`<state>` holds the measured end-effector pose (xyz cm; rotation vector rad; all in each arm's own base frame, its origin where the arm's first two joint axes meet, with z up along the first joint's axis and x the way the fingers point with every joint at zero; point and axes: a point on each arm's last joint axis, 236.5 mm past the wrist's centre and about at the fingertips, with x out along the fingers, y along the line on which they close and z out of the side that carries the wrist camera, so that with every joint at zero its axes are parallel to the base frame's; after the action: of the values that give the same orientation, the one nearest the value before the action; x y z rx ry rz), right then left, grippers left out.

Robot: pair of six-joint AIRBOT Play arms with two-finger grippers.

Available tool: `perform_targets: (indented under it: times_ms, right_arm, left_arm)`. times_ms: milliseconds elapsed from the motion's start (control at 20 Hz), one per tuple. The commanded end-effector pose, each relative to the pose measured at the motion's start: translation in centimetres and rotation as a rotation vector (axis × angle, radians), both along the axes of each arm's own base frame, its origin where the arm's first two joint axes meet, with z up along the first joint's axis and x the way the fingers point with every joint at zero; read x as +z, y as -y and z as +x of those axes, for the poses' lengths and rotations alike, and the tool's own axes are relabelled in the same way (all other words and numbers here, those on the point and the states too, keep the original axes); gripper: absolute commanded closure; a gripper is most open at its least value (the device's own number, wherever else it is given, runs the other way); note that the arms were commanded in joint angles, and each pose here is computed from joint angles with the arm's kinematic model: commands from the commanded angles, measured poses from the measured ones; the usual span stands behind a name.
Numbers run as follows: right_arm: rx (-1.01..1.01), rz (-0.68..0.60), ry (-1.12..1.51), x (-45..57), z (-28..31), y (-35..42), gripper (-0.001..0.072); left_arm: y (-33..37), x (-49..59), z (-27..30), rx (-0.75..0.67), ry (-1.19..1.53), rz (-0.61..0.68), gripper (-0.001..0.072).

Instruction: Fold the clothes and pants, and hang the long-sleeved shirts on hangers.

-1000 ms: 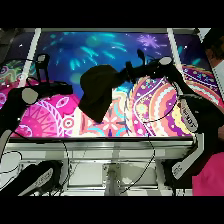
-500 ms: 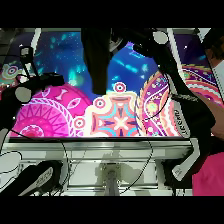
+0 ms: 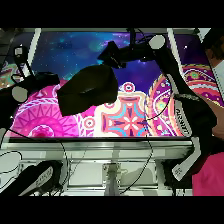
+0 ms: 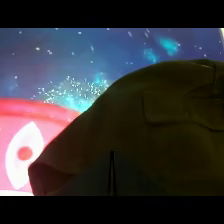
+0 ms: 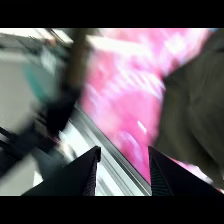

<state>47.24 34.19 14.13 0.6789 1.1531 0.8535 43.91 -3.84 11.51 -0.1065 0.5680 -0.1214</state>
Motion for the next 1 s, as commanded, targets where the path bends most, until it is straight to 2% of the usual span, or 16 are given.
perform_targets:
  times_ms: [0,200,350,450,550,650,750,850,900,950]
  right_arm:
    - [0.044,-0.172,-0.073,-3.5,-1.4,3.5,0.0364]
    - [-0.013,-0.194,-0.091,-3.9,0.3,7.3,0.0364]
    - [0.068,-0.24,-0.207,-6.9,-2.3,7.7,0.0375]
    - [0.124,-0.266,-0.276,-9.8,-3.3,7.1,0.0373]
    - [0.122,-0.249,-0.324,-12.2,-2.9,6.5,0.0369]
    - [0.145,-0.188,-0.399,-14.0,-3.2,5.0,0.0363]
    - [0.156,-0.12,-0.446,-15.1,-3.4,3.0,0.0363]
    - [0.116,-0.119,-0.418,-16.4,-2.4,1.3,0.0362]
    - [0.096,-0.115,-0.398,-16.8,-2.0,0.4,0.0289]
    - [0.085,-0.122,-0.382,-17.2,-1.7,-0.2,0.016]
  left_arm:
    - [0.9,0.1,-0.1,-0.018,0.0,-0.012,0.0507]
    - [2.6,-0.9,-0.9,-0.143,-0.023,0.106,0.0476]
    - [2.6,-0.9,-1.0,-0.144,-0.028,0.104,0.0475]
    - [3.7,-0.8,-1.2,-0.154,-0.028,0.058,0.0476]
    - [6.7,-1.5,-2.2,-0.258,-0.054,0.075,0.0462]
    - [9.6,-2.8,-3.3,-0.403,-0.066,0.174,0.0268]
    - [10.5,-3.3,-2.9,-0.42,-0.054,0.181,0.0268]
    - [10.6,-3.3,-2.2,-0.406,-0.038,0.173,0.0267]
    - [10.5,-3.2,-2.1,-0.403,-0.033,0.174,0.0267]
    - [10.2,-3.0,-1.8,-0.394,-0.021,0.183,0.0267]
